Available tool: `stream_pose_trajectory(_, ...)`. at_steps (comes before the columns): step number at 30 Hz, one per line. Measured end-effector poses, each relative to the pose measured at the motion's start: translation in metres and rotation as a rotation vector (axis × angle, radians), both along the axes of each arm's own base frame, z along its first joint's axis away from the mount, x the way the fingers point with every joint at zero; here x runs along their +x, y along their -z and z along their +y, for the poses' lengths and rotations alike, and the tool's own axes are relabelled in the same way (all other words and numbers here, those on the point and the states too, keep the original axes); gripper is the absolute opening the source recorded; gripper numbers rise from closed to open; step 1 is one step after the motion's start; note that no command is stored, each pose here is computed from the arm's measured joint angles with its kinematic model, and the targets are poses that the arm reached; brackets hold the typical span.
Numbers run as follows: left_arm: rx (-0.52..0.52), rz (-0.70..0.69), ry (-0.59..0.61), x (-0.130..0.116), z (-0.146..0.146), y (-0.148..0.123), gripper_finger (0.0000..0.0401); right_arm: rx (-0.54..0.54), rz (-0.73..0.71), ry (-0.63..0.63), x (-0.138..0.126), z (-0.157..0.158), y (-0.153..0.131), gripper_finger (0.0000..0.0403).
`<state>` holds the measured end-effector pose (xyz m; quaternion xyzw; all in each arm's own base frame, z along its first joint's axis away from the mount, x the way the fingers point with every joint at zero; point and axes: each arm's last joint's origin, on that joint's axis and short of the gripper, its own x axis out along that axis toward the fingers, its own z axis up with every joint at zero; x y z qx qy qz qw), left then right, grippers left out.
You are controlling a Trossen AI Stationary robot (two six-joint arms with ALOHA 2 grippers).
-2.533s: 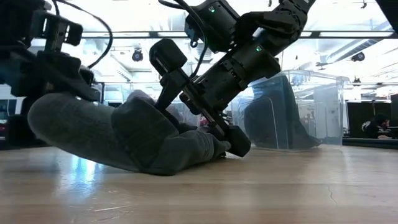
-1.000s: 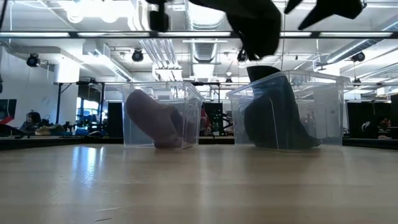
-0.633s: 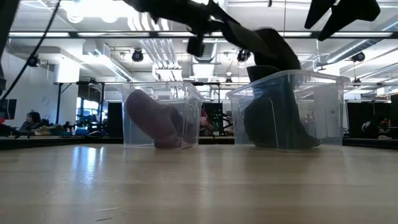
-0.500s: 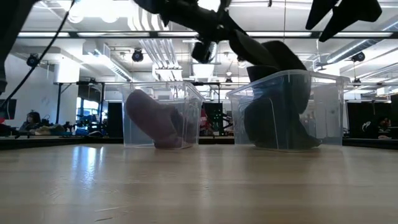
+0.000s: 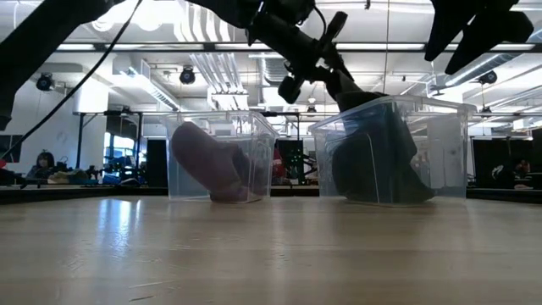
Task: Pick & Place hat
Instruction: Put the black cap into the right transparent bin
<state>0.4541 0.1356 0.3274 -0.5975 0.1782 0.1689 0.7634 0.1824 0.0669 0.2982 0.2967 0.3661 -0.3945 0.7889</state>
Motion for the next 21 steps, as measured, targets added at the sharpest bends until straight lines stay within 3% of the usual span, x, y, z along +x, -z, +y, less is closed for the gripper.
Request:
stream_pose_trajectory(6,0.046,-0.017,0.019,0.003,0.0,0.001,0.0097,-0.001,0.003,0.002,0.0,0.0,0.002,0.0247)
stream_pose_trajectory(10,0.131,-0.042,0.088,-0.006,-0.003,-0.015,0.0118,-0.002,0.004,-0.001,0.0,0.0,0.002,0.0247)
stream_pose_trajectory(15,0.271,0.013,0.203,-0.035,-0.016,-0.044,0.0124,-0.018,-0.019,0.004,-0.002,-0.001,-0.002,0.0247)
stream_pose_trajectory(21,0.456,0.145,0.253,-0.08,-0.048,-0.073,0.0124,-0.102,-0.149,0.082,-0.013,-0.017,-0.019,0.0247)
